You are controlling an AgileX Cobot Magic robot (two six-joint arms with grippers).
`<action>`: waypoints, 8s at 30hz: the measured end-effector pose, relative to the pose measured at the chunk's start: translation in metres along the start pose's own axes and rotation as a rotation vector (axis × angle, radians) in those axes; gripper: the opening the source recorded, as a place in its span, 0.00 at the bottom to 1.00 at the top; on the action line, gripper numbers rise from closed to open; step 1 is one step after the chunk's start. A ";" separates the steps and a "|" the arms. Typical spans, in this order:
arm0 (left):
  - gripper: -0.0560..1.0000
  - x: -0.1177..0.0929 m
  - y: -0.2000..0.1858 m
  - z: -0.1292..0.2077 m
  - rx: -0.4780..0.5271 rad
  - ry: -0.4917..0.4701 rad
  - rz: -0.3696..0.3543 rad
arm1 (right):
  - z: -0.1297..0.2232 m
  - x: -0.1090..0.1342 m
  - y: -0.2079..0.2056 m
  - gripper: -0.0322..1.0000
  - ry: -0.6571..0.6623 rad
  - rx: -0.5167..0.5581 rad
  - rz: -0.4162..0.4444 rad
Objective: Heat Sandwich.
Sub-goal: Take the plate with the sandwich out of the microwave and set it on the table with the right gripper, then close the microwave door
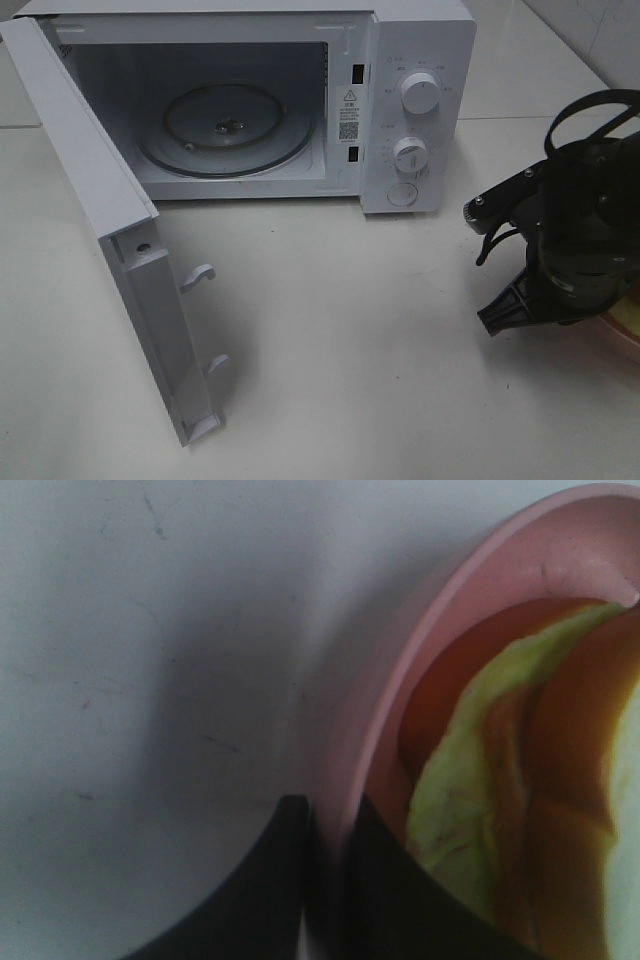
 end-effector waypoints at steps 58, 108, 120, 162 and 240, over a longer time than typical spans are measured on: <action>0.98 0.000 0.000 0.000 0.000 0.000 0.000 | -0.004 -0.010 0.035 0.78 -0.012 0.058 -0.049; 0.98 0.000 0.000 0.000 0.000 0.000 0.000 | 0.019 -0.075 -0.142 0.77 0.104 -0.116 -0.462; 0.98 0.000 0.000 0.000 0.000 0.000 0.000 | 0.057 -0.110 -0.173 0.77 0.129 -0.161 -0.472; 0.98 0.000 0.000 0.000 0.000 0.000 0.000 | 0.138 -0.151 -0.184 0.77 0.502 -0.541 -0.431; 0.76 0.010 0.029 -0.024 0.098 -0.026 0.025 | 0.141 -0.154 -0.186 0.77 0.534 -0.567 -0.414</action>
Point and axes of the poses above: a point on each arm's last joint axis where the gripper is mounted, y pointing out along that axis toward the gripper, x along the wrist's bending axis when the last joint is at zero, z = x × y, the point moved 7 cm from there along y, pointing out along that axis toward the gripper, and after that the axes turned 15 degrees about y, right-handed, at the moved point
